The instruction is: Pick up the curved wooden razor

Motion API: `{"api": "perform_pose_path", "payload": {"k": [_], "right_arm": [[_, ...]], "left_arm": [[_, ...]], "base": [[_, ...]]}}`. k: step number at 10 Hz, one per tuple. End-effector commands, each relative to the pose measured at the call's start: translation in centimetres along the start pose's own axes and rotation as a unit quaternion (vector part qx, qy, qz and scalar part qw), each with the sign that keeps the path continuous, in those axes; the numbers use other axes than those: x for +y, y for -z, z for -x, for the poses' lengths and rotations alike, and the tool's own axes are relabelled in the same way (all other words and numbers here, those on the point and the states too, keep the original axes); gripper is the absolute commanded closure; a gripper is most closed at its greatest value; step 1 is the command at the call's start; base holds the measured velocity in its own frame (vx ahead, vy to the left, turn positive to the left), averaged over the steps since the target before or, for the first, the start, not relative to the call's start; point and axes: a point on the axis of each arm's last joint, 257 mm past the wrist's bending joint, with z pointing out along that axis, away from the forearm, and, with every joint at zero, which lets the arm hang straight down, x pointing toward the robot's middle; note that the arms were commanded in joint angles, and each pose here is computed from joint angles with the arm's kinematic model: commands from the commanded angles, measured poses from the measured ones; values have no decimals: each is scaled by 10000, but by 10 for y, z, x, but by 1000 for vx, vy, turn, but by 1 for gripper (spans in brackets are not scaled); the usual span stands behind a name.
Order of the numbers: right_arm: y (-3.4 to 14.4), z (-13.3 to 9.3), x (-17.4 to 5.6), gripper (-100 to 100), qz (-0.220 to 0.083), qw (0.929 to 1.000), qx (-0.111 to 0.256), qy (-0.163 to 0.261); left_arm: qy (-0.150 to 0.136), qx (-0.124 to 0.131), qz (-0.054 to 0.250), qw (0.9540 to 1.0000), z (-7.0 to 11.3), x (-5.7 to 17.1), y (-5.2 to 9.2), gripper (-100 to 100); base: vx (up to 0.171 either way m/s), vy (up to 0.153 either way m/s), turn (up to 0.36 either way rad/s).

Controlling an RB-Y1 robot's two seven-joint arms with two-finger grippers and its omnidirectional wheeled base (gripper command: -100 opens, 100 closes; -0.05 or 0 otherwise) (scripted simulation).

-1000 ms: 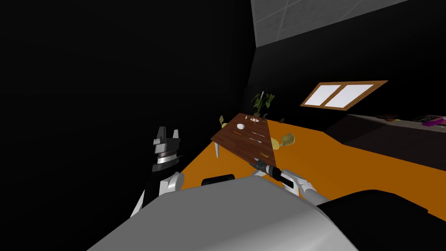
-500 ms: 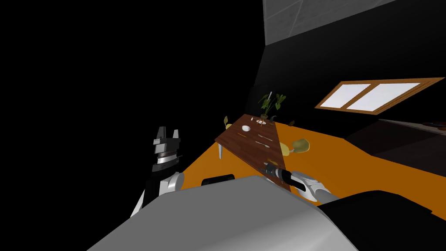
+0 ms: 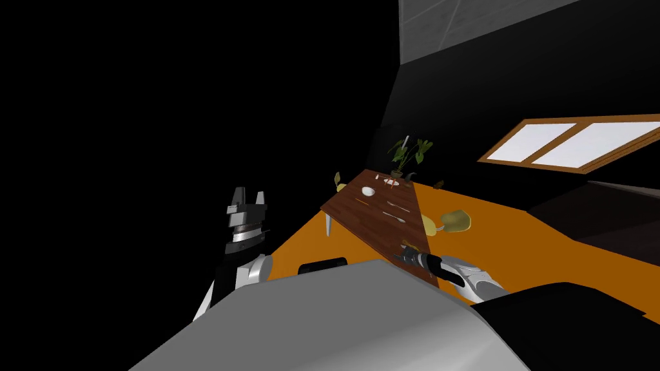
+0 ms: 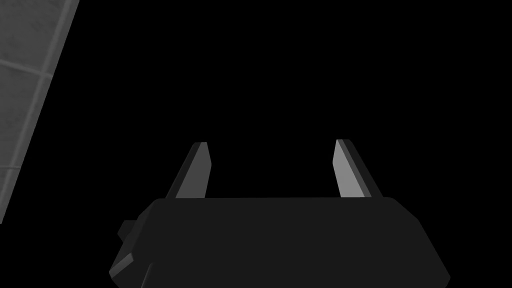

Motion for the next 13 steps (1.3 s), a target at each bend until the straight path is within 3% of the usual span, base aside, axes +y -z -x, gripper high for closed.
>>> {"api": "perform_pose_path", "payload": {"k": [1, 5, 6, 8, 10, 13], "right_arm": [[14, -26, -22, -100, -179, 9989, 403, 180], [19, -37, -28, -100, -252, 9983, 513, 141], [27, -51, -39, -100, -335, 9965, 727, 241], [30, -57, -43, -100, -379, 9959, 792, 218], [49, -87, -63, -100, -556, 9902, 1236, 342], [53, -92, -65, -100, -593, 9893, 1291, 322]], "left_arm": [[0, 0, 0, 10000, 0, 0, 0, 0], [0, 0, 0, 10000, 0, 0, 0, 0], [0, 0, 0, 10000, 0, 0, 0, 0], [0, 0, 0, 10000, 0, 0, 0, 0], [0, 0, 0, 10000, 0, 0, 0, 0], [-1, 0, 0, 10000, 0, 0, 0, 0]], "base": [[74, 17, 169], [18, 2, 11], [20, 3, 93], [27, -2, 36], [45, -2, 121], [22, -4, 9]]}}
